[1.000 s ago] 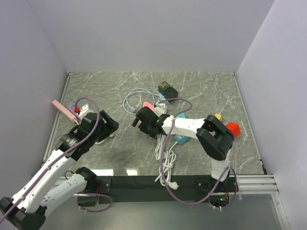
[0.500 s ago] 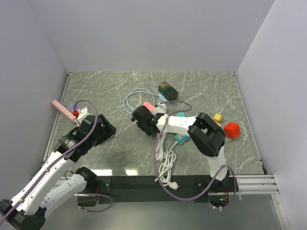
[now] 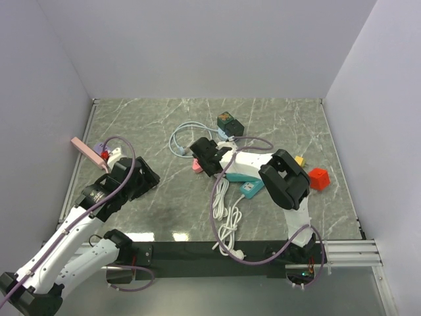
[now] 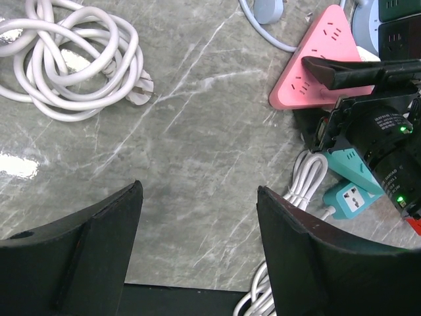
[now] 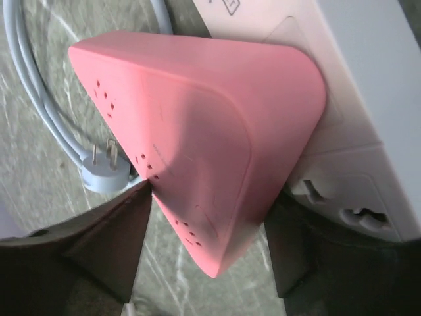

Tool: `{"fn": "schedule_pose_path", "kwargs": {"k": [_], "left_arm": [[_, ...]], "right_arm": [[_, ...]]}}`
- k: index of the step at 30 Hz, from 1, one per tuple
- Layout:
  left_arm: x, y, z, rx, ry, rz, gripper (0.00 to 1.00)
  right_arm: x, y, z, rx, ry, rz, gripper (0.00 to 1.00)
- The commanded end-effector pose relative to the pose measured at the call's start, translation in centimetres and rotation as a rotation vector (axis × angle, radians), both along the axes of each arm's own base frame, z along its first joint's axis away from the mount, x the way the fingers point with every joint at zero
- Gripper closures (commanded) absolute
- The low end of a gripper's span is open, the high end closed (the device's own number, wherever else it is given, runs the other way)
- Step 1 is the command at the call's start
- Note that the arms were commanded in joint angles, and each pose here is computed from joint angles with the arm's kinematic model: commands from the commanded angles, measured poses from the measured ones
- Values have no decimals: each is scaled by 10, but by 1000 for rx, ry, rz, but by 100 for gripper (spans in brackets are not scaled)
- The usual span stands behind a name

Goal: Pull the plug off the socket

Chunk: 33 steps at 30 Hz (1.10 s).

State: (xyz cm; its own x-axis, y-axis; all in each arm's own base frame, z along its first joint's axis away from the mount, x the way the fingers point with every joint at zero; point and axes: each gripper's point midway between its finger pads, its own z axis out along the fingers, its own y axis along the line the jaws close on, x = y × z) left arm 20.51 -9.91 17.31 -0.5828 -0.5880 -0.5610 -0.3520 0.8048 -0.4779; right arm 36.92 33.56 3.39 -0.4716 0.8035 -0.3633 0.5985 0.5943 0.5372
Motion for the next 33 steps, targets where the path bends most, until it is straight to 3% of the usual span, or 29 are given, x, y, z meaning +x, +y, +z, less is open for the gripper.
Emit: {"fn": "schedule_pose_path", "kwargs": {"k": [1,3,4,6,12,15,16,18,19,27,33], "left_arm": [[9,-8,9,-14,-32,-28,25],[11,-10,10,-19,-36,-32,25],[12,-12,10,-22,-34,-38,25],[14,-13,11,-28,-38,-39,25],[16,-15,12,-40,-56,-37,26],[17,-17,10,-51,-60,-41,26],[17,-18,10,-54,-60,-46,26],[16,-21,6,-63,-53,-59,27],[18,-24,6,-71,-59,-62,27],[30,-34,5,-74,-80,-100,25],[47,-41,4,-7,-98,-158,23]], "right_arm": [[-5,-28,-9,-108,-5,28,34],[-1,-24,6,-75,-53,50,45],[-2,-25,6,-81,-63,70,57],[-3,-27,18,-68,-78,84,66],[-11,-27,63,-40,-148,173,70],[-20,-22,79,-4,-141,245,83],[-20,-22,82,8,-138,273,93],[-23,-11,93,34,-152,398,100],[-32,1,98,73,-138,489,100],[-97,15,120,-32,-211,1165,100],[-158,-4,130,6,-252,1471,100]]}}
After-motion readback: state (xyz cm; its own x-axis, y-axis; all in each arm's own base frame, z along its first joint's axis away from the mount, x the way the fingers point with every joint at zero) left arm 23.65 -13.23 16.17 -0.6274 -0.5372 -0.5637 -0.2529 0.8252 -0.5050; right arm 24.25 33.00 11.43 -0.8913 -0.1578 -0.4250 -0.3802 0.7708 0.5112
